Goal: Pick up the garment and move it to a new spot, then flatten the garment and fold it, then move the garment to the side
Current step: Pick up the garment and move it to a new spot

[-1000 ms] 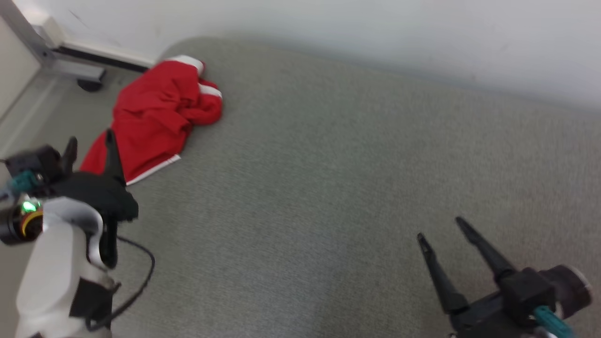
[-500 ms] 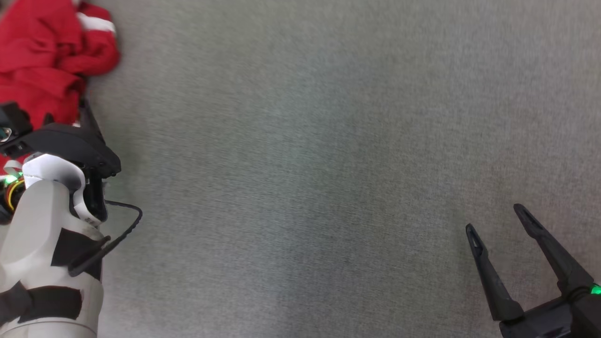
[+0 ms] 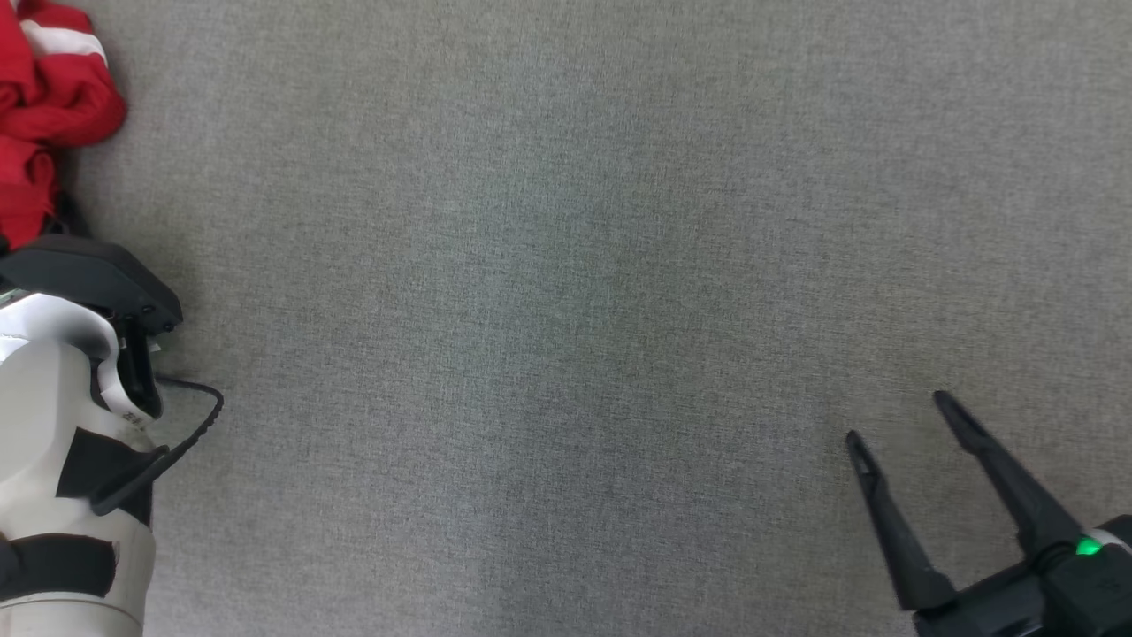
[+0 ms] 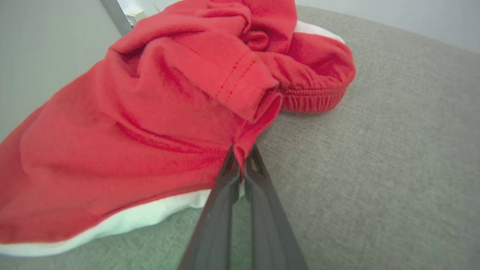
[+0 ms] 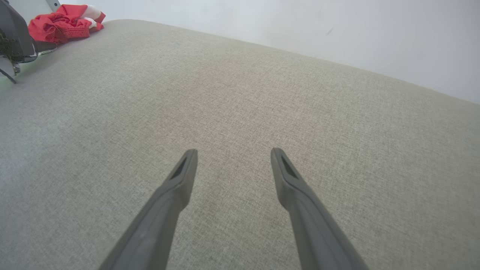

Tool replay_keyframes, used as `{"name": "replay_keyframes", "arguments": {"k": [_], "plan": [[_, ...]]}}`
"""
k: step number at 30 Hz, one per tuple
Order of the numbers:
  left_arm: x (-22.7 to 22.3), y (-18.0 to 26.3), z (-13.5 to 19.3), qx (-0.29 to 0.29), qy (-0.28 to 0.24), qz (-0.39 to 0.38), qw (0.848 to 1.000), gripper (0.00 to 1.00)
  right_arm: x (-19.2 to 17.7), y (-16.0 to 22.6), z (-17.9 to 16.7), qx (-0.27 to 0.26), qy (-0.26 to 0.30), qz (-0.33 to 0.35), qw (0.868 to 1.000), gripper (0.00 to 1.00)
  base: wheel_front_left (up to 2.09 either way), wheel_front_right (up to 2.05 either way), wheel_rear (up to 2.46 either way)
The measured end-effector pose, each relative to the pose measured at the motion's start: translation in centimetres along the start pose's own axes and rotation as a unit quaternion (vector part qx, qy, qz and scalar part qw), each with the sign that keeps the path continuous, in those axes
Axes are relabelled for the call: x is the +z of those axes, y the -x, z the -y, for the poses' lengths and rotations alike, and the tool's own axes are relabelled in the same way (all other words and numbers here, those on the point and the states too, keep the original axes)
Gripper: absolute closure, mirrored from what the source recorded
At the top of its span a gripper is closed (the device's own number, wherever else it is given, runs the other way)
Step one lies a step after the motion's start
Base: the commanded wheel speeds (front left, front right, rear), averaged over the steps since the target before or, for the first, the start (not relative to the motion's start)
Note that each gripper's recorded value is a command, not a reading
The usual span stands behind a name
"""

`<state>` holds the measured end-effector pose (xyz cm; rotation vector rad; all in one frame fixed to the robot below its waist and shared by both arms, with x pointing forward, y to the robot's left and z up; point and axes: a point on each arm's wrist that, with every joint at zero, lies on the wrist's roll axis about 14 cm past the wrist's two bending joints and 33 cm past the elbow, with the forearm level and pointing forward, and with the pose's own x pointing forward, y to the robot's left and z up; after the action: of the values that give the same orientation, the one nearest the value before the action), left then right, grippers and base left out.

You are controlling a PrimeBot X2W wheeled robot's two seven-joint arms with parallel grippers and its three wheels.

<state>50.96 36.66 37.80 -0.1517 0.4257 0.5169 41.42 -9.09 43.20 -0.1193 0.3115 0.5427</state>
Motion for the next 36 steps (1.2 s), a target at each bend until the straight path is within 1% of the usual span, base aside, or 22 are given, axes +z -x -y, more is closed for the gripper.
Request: {"name": "replay_keyframes", "arguments": {"k": [5, 13, 19, 21, 23, 26, 30, 32, 36], "plan": [[1.9, 0.4, 0.5, -0.02, -0.001, 0.024, 0.999, 1.0, 0.8, -0.2, -1.0, 0.009, -0.01, 0.021, 1.0, 0.0, 0.0, 0.0, 0.0], [9.1, 1.7, -1.3, -0.023, -0.026, 0.1, 0.994, 1.0, 2.5, -0.7, -3.1, 0.026, -0.031, 0.065, 0.997, 0.0, 0.0, 0.0, 0.0], [14.7, 4.3, -2.7, -0.027, -0.055, 0.149, 0.987, 1.0, 4.2, -0.5, -4.9, 0.035, -0.049, 0.103, 0.993, 0.0, 0.0, 0.0, 0.0], [16.6, 5.5, -2.4, -0.04, -0.054, 0.168, 0.983, 1.0, 4.9, -0.3, -5.5, 0.035, -0.053, 0.118, 0.991, 0.0, 0.0, 0.0, 0.0], [18.5, 6.9, -2.1, -0.053, -0.066, 0.185, 0.979, 1.0, 5.7, 0.0, -6.1, 0.036, -0.058, 0.133, 0.989, 0.0, 0.0, 0.0, 0.0], [21.7, 9.7, -1.5, -0.076, -0.078, 0.219, 0.97, 1.0, 6.5, 0.8, -6.9, 0.032, -0.062, 0.151, 0.986, 0.0, 0.0, 0.0, 0.0], [25.6, 14.1, 0.5, -0.123, -0.076, 0.267, 0.953, 1.0, 7.7, 2.2, -7.4, 0.021, -0.061, 0.175, 0.982, 0.0, 0.0, 0.0, 0.0], [27.3, 16.7, 1.8, -0.149, -0.072, 0.295, 0.941, 1.0, 8.5, 3.1, -7.6, 0.015, -0.057, 0.188, 0.98, 0.0, 0.0, 0.0, 0.0], [30.7, 22.5, 5.4, -0.218, -0.048, 0.355, 0.908, 1.0, 10.0, 5.1, -7.4, -0.004, -0.044, 0.215, 0.976, 0.0, 0.0, 0.0, 0.0]]}}
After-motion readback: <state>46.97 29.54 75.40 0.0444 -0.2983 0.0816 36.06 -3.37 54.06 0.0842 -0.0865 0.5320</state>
